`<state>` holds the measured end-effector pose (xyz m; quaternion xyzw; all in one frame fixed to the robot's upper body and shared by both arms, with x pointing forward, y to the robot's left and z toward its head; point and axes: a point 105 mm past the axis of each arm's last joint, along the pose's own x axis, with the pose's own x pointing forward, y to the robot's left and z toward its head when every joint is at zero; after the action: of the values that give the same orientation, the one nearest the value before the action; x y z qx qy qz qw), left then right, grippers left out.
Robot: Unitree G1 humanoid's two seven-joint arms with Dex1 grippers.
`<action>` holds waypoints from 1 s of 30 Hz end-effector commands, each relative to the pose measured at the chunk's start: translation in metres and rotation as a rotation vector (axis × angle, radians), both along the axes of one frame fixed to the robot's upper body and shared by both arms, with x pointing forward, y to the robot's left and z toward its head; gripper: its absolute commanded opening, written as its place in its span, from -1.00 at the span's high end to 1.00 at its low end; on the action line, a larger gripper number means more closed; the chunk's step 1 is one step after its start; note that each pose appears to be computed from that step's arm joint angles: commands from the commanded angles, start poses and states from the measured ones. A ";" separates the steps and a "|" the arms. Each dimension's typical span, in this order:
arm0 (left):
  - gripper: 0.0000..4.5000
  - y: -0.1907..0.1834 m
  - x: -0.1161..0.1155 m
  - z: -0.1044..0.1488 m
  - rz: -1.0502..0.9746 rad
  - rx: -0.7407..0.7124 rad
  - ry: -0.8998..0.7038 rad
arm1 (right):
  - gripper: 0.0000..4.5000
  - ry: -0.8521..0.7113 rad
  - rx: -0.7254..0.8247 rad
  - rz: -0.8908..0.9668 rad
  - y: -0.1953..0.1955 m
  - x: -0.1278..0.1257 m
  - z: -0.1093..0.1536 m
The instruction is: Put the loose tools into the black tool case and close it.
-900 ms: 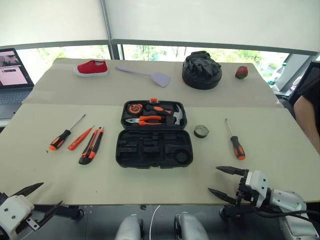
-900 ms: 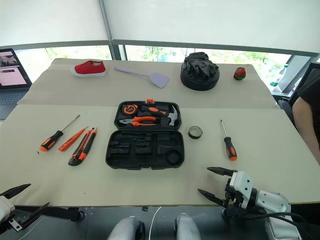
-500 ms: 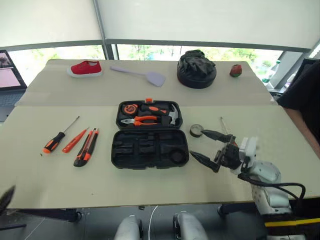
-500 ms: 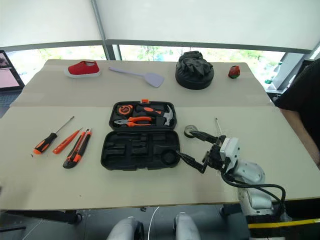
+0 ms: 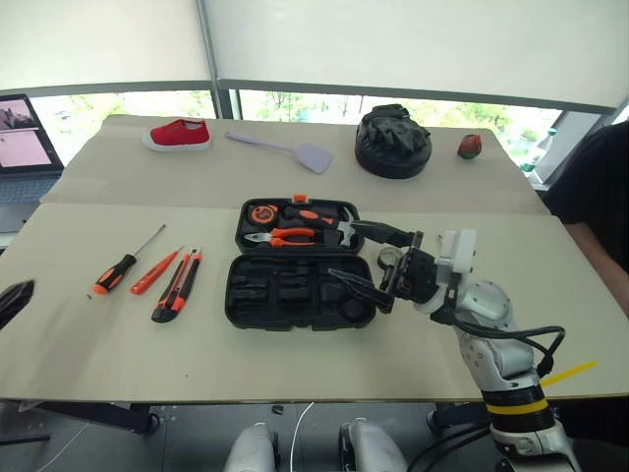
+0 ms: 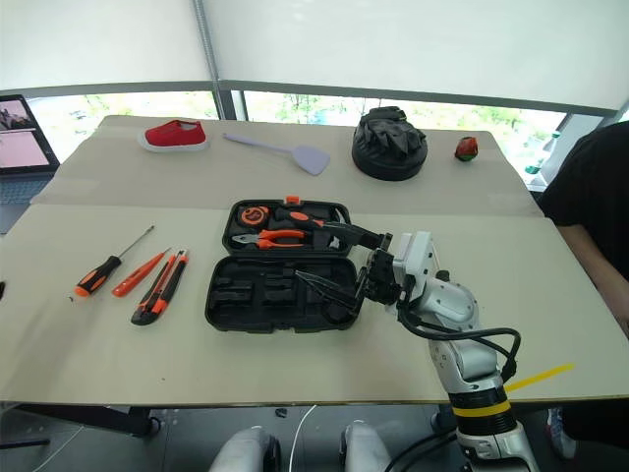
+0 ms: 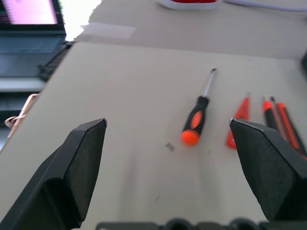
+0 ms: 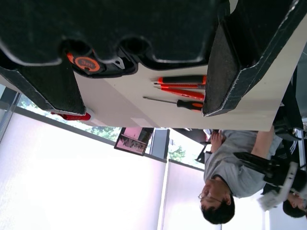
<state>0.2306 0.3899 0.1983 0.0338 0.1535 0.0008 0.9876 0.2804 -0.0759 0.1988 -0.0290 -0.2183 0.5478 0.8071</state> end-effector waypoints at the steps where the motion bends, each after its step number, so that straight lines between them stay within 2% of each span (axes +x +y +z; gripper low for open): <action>1: -0.95 0.018 0.037 -0.018 0.049 0.092 0.166 | -1.00 -0.032 0.000 -0.003 0.001 0.003 0.009; 4: -0.95 0.018 0.064 -0.028 0.000 0.109 0.239 | -1.00 -0.049 -0.001 -0.013 0.001 0.006 0.011; 10: -0.95 0.014 0.091 -0.049 -0.062 0.105 0.332 | -1.00 -0.062 -0.011 -0.044 -0.006 0.002 0.012; 16: -0.95 0.011 0.089 -0.058 -0.094 0.074 0.421 | -1.00 -0.061 -0.014 -0.085 -0.013 -0.001 0.012; 20: -0.95 0.018 0.090 -0.057 -0.038 0.070 0.400 | -1.00 -0.064 -0.014 -0.092 -0.012 -0.001 0.012; 22: -0.95 0.012 0.085 -0.064 -0.090 0.045 0.446 | -1.00 -0.072 -0.020 -0.089 -0.011 0.000 0.012; 25: -0.66 0.018 0.073 -0.076 -0.090 0.048 0.510 | -1.00 -0.087 -0.019 -0.098 -0.013 0.004 0.015; 26: -0.47 0.020 0.071 -0.078 -0.081 0.044 0.519 | -1.00 -0.091 -0.017 -0.100 -0.013 0.005 0.016; 30: 0.08 0.016 0.072 -0.081 -0.096 0.025 0.505 | -1.00 -0.092 -0.020 -0.097 -0.015 0.006 0.014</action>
<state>0.3065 0.4044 0.1213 0.0584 0.3875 -0.0535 0.9185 0.2894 -0.0864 0.2026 -0.0621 -0.2205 0.5135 0.8269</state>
